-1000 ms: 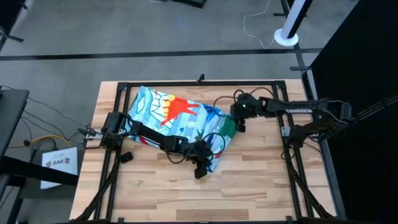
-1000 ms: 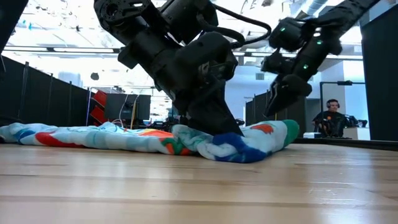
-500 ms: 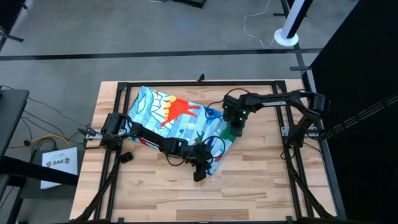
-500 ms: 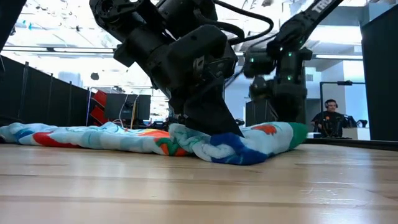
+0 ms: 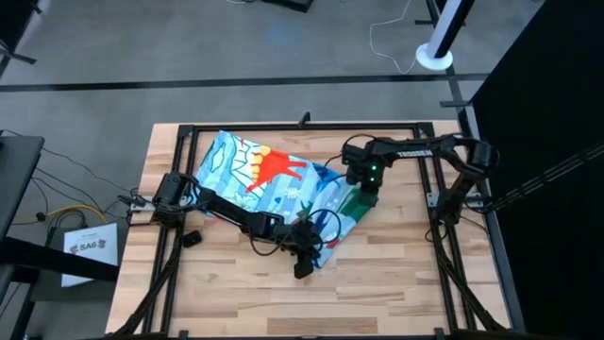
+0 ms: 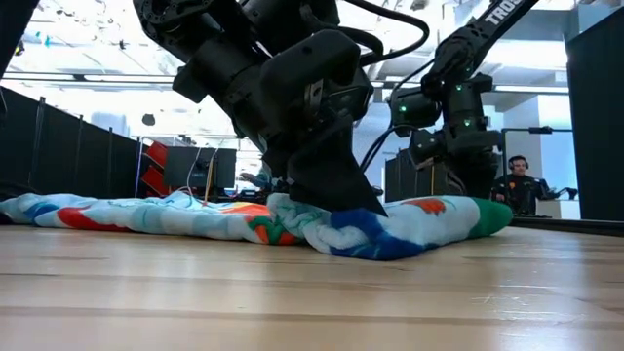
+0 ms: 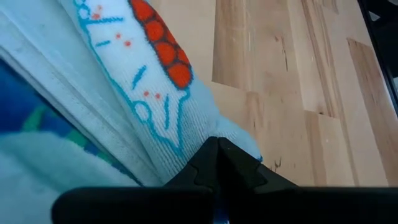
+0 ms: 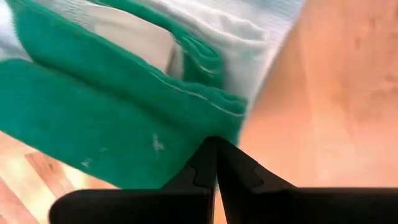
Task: Roll towel
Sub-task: Roll the multicolor dinosaur print towel
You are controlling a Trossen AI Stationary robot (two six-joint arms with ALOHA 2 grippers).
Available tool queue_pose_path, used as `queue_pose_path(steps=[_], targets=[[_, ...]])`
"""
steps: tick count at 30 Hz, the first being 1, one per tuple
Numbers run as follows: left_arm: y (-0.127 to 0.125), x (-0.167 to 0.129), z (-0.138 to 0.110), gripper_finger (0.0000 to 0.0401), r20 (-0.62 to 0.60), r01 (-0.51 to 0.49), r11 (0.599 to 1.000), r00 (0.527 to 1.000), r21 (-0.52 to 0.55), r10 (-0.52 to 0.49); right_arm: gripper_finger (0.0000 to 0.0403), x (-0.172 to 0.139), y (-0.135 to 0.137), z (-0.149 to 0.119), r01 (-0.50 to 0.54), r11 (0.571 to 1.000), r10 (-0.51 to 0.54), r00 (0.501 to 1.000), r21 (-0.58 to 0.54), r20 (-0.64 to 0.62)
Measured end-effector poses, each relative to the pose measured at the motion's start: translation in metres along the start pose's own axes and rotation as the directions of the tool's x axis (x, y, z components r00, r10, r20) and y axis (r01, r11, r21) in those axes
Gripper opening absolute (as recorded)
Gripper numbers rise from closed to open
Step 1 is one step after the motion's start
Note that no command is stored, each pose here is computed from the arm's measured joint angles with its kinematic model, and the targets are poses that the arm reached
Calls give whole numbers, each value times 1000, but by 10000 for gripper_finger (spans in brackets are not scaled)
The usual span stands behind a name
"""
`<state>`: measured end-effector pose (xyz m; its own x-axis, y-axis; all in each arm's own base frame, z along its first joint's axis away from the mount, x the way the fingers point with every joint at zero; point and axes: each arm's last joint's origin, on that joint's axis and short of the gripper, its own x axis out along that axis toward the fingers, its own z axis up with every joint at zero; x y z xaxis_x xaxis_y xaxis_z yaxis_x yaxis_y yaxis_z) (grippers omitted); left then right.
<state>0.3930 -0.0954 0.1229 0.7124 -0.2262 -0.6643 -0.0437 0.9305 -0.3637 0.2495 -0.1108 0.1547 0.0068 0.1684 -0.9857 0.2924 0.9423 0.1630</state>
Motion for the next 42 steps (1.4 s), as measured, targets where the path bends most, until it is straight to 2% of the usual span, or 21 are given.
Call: queue_pose_path(steps=[3, 6, 8, 10, 18, 29, 35, 38, 42], targets=[[0, 0, 0, 0, 0, 2, 1000, 1000, -2, -2, 0, -7, -1, 0, 12, 1000, -11, 1000, -17, 28], [0, 0, 0, 0, -4, 2, 1000, 1000, -5, -2, 0, -25, 4, 5, 32, 998, -25, 992, -52, 125], [0, 0, 0, 0, -3, 3, 1000, 1000, -5, -3, 0, -30, 8, 8, 6, 997, 6, 986, -72, 165], [1, 0, 0, 0, -4, 3, 1000, 1000, -4, -3, 0, -28, 12, 12, -29, 995, 47, 980, -95, 191], [3, 0, 1, 0, -2, -1, 1000, 1000, -12, 1, 0, -23, 25, 38, 31, 980, 53, 909, -196, 412], [2, 0, 1, 0, -1, -4, 1000, 1000, -28, 4, 0, 6, 26, 23, 16, 982, 55, 930, -190, 363], [3, 0, -2, 0, -27, -21, 1000, 999, -1, 21, 0, 10, 28, 13, -12, 985, 56, 965, -170, 257], [4, 0, -4, 0, -54, -41, 998, 998, 41, 43, 0, 8, 27, 10, -14, 987, 52, 970, -160, 238], [6, 2, -8, 0, -79, -59, 995, 995, 79, 66, 0, -15, 27, 1, 23, 987, 29, 949, -159, 315]])
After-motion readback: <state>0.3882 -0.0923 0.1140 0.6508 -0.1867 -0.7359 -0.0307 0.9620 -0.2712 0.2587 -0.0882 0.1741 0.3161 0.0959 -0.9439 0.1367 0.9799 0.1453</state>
